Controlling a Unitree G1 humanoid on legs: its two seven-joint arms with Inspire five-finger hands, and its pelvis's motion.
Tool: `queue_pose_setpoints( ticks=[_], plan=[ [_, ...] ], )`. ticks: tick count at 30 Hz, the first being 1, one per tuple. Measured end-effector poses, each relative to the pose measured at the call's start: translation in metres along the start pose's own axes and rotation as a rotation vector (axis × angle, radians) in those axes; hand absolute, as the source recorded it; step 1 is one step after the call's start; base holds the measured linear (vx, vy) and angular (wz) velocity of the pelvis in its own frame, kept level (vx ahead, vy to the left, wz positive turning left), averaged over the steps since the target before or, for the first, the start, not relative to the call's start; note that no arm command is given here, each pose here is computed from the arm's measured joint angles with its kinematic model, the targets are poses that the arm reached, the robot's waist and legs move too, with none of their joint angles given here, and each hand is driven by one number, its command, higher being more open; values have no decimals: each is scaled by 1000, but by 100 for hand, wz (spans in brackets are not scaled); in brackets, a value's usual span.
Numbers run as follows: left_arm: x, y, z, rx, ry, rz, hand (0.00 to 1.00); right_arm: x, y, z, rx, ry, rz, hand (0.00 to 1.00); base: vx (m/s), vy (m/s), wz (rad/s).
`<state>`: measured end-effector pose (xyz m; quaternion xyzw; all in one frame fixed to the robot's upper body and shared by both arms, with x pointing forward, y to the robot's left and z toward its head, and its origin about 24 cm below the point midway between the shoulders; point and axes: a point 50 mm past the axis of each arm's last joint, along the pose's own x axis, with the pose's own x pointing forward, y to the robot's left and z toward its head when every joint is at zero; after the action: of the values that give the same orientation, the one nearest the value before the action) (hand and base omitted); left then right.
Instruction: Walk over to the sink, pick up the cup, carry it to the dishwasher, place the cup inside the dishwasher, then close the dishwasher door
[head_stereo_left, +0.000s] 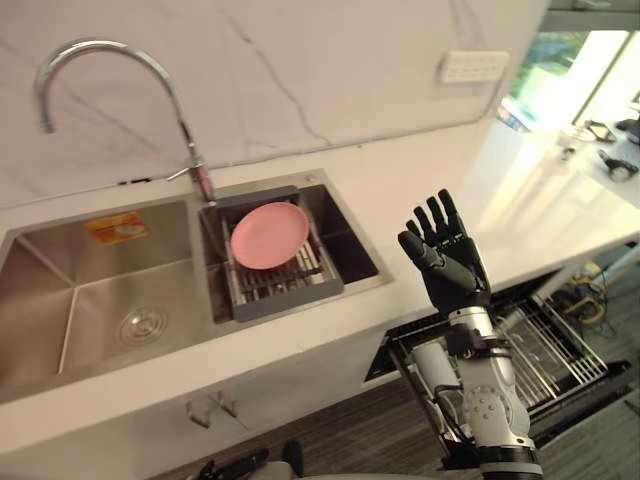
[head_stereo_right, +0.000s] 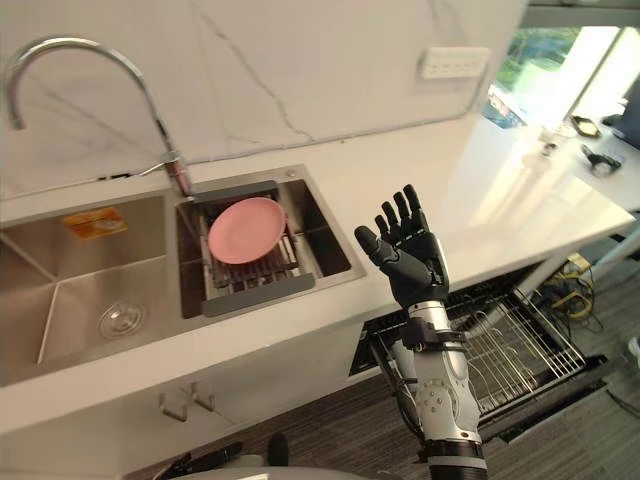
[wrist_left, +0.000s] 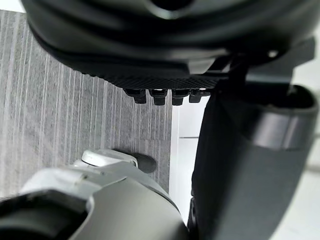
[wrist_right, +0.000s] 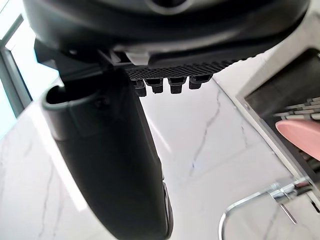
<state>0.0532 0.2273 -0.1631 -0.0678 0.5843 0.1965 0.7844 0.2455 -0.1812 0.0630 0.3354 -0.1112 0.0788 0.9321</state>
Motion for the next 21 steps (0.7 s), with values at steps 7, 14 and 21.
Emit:
queue_pose_setpoints(
  ticks=[7, 14, 21],
  plan=[
    [2, -1, 8, 68, 23, 6, 100, -3, 2, 21, -49, -50, 66, 100, 38, -77, 97],
    [2, -8, 15, 97, 9, 7, 100, -1, -12, 9, -24, -10, -7, 100, -32, -46, 8],
    [1, -9, 9, -15, 21, -33, 100, -1, -20, 13, -53, -15, -91, 100, -45, -39, 8]
  ],
)
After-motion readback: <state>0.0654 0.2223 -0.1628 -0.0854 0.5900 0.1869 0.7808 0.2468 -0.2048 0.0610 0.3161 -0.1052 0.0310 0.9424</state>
